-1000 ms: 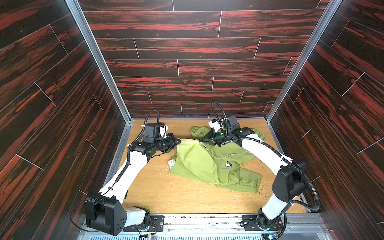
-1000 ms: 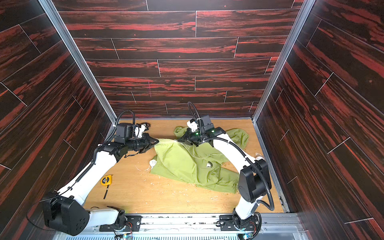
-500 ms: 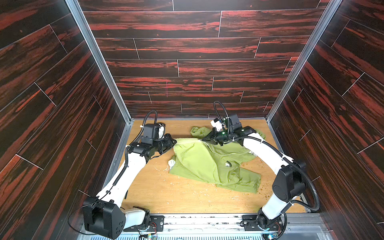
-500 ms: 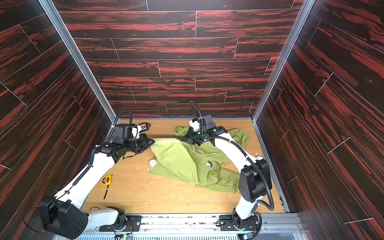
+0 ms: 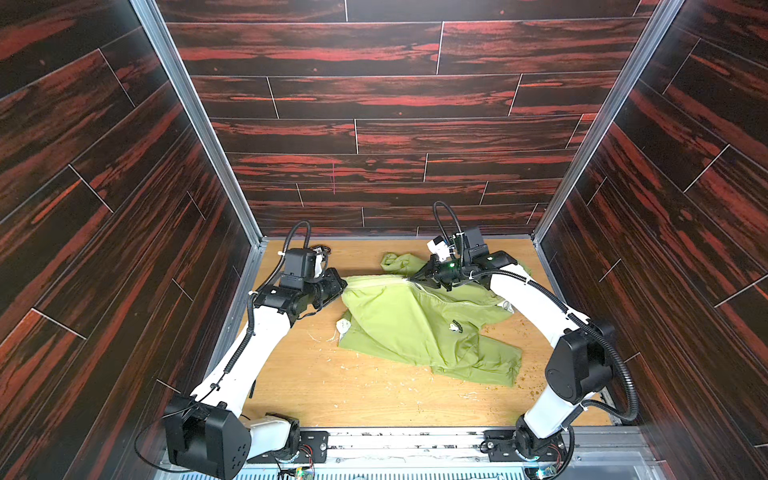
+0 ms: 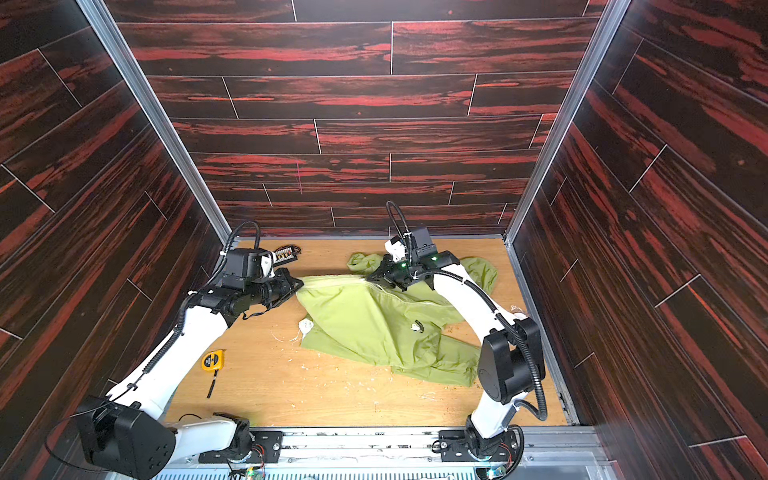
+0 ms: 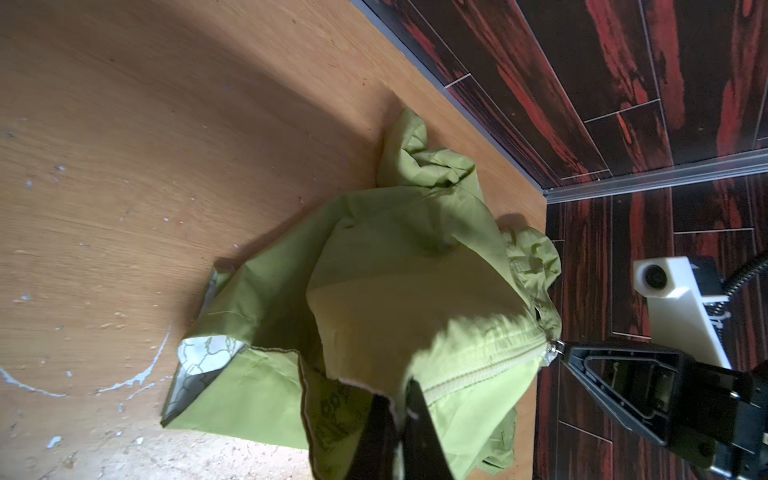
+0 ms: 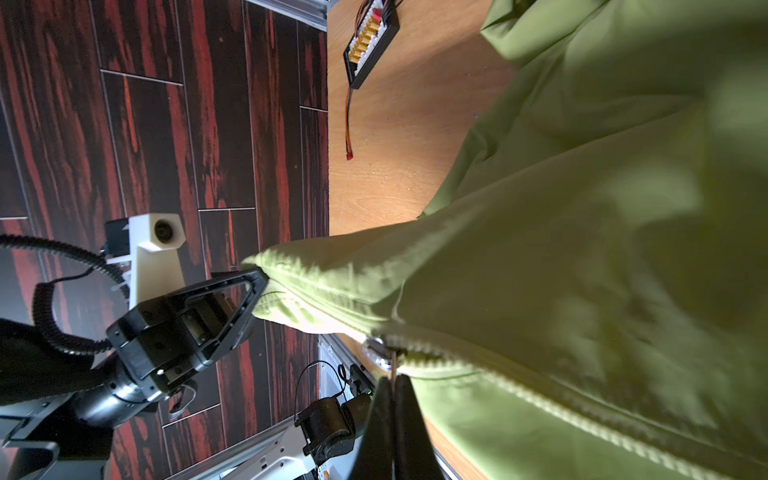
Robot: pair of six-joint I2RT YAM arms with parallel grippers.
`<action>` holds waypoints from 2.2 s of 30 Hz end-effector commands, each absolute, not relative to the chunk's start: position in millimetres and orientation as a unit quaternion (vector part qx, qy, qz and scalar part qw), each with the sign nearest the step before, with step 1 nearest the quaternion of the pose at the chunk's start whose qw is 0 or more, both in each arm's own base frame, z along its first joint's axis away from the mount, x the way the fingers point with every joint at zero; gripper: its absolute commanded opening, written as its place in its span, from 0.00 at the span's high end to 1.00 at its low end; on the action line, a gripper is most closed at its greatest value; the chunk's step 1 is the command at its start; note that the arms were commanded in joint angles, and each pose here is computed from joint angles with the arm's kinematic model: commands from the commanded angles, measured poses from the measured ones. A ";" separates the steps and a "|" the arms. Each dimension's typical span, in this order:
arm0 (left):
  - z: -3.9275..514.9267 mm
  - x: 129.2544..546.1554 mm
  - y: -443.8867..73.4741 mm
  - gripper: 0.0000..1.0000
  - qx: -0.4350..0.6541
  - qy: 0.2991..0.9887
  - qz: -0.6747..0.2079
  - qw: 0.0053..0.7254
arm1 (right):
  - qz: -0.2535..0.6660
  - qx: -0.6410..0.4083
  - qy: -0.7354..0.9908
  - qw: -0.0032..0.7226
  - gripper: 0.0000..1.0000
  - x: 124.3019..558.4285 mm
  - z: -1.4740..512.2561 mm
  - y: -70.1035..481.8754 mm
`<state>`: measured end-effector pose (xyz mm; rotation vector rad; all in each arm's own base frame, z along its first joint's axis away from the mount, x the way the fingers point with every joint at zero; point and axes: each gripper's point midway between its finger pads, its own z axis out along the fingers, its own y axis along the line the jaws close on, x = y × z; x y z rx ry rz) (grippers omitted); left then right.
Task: Zip up the jacket
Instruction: 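Pull the zipper slider with the right gripper toward the collar, away from the left gripper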
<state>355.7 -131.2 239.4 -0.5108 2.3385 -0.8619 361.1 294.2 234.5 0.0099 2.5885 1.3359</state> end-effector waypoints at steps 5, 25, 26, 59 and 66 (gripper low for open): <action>235.3 351.1 -107.7 1.00 -0.214 0.882 -0.283 0.311 | 0.438 0.017 0.891 0.121 1.00 371.2 227.4 278.6; 228.1 346.9 -97.6 1.00 -0.219 0.888 -0.264 0.307 | 0.414 0.056 0.900 0.127 1.00 375.5 212.6 242.7; 228.3 346.5 -97.3 1.00 -0.219 0.888 -0.264 0.307 | 0.413 0.057 0.900 0.127 1.00 375.4 211.9 240.8; 227.9 345.9 -77.1 1.00 -0.244 0.883 -0.232 0.328 | 0.383 0.104 0.908 0.137 1.00 380.5 195.4 183.8; 226.8 344.6 -75.0 1.00 -0.245 0.883 -0.230 0.328 | 0.372 0.114 0.910 0.140 1.00 380.3 192.2 168.4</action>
